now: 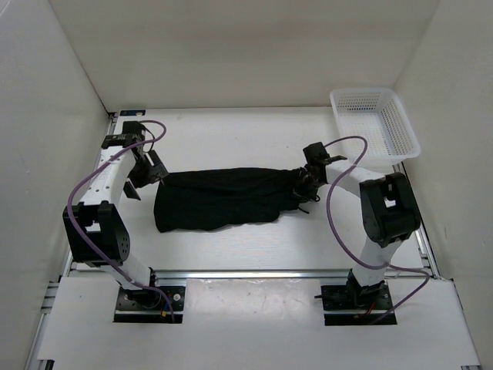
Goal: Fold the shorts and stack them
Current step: Fold the shorts
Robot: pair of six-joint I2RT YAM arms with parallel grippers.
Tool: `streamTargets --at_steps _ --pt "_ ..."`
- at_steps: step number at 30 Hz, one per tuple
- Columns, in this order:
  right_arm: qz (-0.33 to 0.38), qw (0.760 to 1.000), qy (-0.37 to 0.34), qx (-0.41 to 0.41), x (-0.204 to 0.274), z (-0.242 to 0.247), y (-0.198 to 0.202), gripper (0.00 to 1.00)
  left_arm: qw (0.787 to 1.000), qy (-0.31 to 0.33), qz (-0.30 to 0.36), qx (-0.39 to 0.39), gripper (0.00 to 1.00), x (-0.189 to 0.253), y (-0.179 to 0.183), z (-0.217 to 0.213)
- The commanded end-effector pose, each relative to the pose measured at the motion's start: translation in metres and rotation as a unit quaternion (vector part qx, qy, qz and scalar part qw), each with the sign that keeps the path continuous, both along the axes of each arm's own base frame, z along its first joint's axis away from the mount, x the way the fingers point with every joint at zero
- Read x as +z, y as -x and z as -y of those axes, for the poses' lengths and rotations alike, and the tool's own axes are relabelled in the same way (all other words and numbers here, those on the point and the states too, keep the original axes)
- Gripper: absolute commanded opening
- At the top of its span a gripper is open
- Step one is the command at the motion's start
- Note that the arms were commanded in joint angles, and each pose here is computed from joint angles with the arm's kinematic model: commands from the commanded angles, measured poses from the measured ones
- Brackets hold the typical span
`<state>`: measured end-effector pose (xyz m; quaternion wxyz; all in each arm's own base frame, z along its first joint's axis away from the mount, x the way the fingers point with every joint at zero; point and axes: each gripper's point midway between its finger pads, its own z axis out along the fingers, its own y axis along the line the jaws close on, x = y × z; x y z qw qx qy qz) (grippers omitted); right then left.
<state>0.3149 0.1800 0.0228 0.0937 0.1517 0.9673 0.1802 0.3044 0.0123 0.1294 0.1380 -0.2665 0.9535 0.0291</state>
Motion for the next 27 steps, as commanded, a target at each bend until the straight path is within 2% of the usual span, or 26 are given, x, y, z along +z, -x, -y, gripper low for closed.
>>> streamTargets --at_steps 1,3,7,11,13,15,16,17,18,19,21,22,23,27 --pt "0.033 0.996 0.088 -0.013 0.009 0.033 0.005 0.0 1.0 0.009 0.023 -0.018 1.0 0.013 0.004 0.003" --pt "0.053 0.993 0.107 -0.007 0.03 0.044 0.01 0.0 0.999 0.023 0.022 -0.042 1.0 0.013 0.004 0.008" --pt "0.094 0.982 0.159 0.026 0.067 0.068 0.017 0.0 0.991 0.098 0.018 -0.084 1.0 0.009 0.007 0.036" --pt "0.133 0.969 0.199 0.056 0.109 0.086 0.018 0.0 0.987 0.118 0.042 -0.103 1.0 0.011 0.003 0.05" --pt "0.143 0.965 0.206 0.073 0.122 0.085 0.019 0.0 0.985 0.117 0.048 -0.114 0.96 0.006 0.0 0.056" --pt "0.174 0.96 0.206 0.08 0.148 0.075 0.014 0.0 0.986 0.121 0.029 -0.106 0.75 -0.014 0.002 0.057" --pt "0.164 0.958 0.214 0.098 0.147 0.067 0.017 0.0 0.987 0.122 0.033 -0.102 0.56 -0.022 -0.005 0.057" --pt "0.18 0.955 0.213 0.101 0.162 0.059 0.01 0.0 0.984 0.146 0.024 -0.101 0.41 -0.03 -0.005 0.065" --pt "0.178 0.953 0.222 0.103 0.166 0.056 0.011 0.0 0.981 0.163 -0.001 -0.101 0.17 -0.047 -0.003 0.07" --pt "0.188 0.95 0.22 0.115 0.174 0.038 0.008 0.0 0.979 0.177 -0.001 -0.099 0.1 -0.053 -0.009 0.075" --pt "0.192 0.947 0.227 0.122 0.179 0.024 0.006 0.0 0.977 0.188 -0.025 -0.097 0.1 -0.071 -0.01 0.081" --pt "0.175 0.944 0.242 0.141 0.171 0.014 0.011 0.0 0.976 0.193 -0.028 -0.097 0.1 -0.072 -0.012 0.086" --pt "0.185 0.941 0.242 0.145 0.181 0.006 0.007 0.0 0.976 0.194 -0.029 -0.092 0.1 -0.075 -0.014 0.087" --pt "0.176 0.94 0.243 0.163 0.172 -0.037 0.008 0.0 0.976 0.196 -0.032 -0.094 0.1 -0.079 -0.019 0.095"
